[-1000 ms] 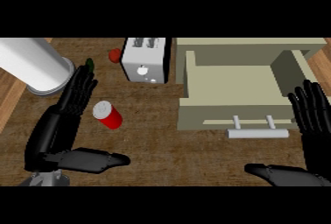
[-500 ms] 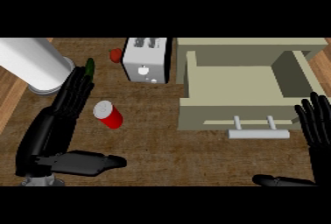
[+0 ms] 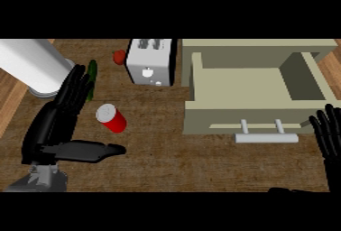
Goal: Pick up the can, place it into the drawer and close the drawer
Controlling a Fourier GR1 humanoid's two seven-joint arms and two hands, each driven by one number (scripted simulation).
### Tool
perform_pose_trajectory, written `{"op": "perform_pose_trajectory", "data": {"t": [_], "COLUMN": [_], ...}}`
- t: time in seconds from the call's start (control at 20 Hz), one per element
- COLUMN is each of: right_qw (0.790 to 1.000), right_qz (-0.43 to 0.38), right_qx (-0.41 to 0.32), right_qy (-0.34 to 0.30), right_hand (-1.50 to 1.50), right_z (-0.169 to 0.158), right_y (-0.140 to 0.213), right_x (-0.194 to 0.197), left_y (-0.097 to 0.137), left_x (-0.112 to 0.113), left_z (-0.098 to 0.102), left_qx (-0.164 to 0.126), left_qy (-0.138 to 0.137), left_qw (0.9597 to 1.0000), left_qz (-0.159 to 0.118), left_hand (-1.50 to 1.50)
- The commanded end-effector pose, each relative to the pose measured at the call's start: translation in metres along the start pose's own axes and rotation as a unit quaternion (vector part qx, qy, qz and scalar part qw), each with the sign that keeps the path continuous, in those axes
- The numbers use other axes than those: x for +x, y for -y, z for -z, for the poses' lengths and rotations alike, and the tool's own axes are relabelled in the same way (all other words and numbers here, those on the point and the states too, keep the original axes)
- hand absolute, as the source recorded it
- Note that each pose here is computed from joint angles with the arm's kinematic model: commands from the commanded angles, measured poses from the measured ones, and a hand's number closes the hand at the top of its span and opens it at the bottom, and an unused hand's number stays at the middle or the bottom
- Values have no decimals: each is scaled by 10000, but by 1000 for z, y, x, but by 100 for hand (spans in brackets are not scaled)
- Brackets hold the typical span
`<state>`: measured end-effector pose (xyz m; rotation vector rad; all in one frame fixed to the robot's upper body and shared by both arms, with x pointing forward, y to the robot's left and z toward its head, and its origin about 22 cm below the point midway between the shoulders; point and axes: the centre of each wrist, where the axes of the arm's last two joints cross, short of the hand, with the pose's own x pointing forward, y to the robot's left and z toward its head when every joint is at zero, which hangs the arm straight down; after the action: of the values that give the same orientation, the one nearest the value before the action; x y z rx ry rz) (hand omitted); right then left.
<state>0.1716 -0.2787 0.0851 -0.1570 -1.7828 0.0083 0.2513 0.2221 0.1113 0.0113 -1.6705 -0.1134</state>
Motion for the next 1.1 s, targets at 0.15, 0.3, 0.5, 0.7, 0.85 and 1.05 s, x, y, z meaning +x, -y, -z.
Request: {"op": "perform_pose_trajectory", "data": {"t": [0.15, 0.3, 0.5, 0.7, 0.85, 1.05], "right_qw": [9999, 9999, 9999, 9999, 9999, 10000], "right_qz": [-64, -90, -98, -60, -105, -29], "right_qx": [-119, -42, -43, -61, -78, -54], "right_qy": [63, 29, 39, 72, -33, 10], "right_hand": [-150, -150, -150, -150, -150, -150], "right_z": [-7, -13, -14, -14, -6, -11], "right_y": [27, 12, 20, 9, 20, 25], "right_x": [13, -7, 3, -4, -3, -7], "left_y": [10, -21, -2, -8, -5, -20], "left_x": [-18, -20, -38, -80, -81, -115], "left_z": [-8, 8, 24, 21, 32, 3], "left_qx": [31, 31, 93, 164, 251, 386], "left_qy": [-102, -106, -124, -166, -273, -262], "left_qw": [9999, 9999, 9999, 9997, 9993, 9989], "left_qz": [58, 56, 42, 11, 73, 32], "left_hand": [-150, -150, -150, -150, -150, -150]}}
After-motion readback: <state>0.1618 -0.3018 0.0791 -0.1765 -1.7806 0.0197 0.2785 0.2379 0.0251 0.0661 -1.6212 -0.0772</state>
